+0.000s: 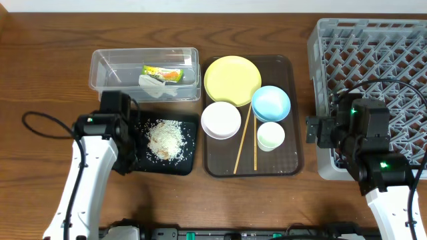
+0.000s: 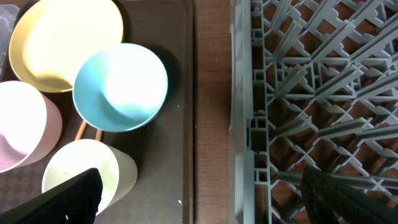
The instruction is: Sort waste into correct bins and load items into the dishwasher rack
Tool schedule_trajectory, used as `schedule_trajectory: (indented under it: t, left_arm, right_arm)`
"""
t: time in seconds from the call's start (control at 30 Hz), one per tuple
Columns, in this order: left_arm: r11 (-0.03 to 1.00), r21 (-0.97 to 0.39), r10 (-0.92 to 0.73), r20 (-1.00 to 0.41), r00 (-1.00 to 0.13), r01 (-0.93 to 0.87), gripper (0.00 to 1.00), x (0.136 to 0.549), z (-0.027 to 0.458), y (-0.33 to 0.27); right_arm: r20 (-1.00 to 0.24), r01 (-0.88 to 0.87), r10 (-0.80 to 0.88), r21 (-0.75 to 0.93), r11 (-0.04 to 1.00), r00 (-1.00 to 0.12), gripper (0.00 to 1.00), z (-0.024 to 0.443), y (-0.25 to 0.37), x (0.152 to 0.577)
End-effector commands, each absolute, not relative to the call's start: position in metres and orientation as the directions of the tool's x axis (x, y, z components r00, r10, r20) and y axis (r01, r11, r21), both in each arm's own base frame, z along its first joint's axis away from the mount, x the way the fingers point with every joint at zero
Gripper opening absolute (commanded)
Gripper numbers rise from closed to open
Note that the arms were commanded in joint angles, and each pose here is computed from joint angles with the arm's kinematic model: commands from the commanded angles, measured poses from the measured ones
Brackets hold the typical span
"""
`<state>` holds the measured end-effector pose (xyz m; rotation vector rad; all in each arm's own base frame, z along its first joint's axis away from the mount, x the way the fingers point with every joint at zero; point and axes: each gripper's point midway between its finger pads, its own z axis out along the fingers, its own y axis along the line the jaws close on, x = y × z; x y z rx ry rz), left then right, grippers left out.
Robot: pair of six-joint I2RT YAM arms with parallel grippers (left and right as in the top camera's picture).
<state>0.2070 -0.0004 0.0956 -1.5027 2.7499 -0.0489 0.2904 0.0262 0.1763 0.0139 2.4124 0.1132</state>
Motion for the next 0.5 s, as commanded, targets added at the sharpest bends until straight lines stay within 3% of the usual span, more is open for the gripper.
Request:
schedule_trajectory:
  t: [0.0, 0.47]
  left_arm:
    - [0.482, 0.004, -0.875, 0.055, -0.481, -0.876, 0.14, 0.193, 0.079, -0.002]
    - [0.467, 0.08, -0.882, 0.113, -0.457, -0.881, 0.13, 0.162, 0.047, -0.006]
  right_arm:
    - [-0.675, -0.029, 0.042, 0.094, 0.995, -0.737, 0.99, 0.183, 0.029, 0.292]
    - [-0.674, -0.029, 0.042, 0.094, 0.995, -0.737, 0.99, 0.183, 0.029, 0.292]
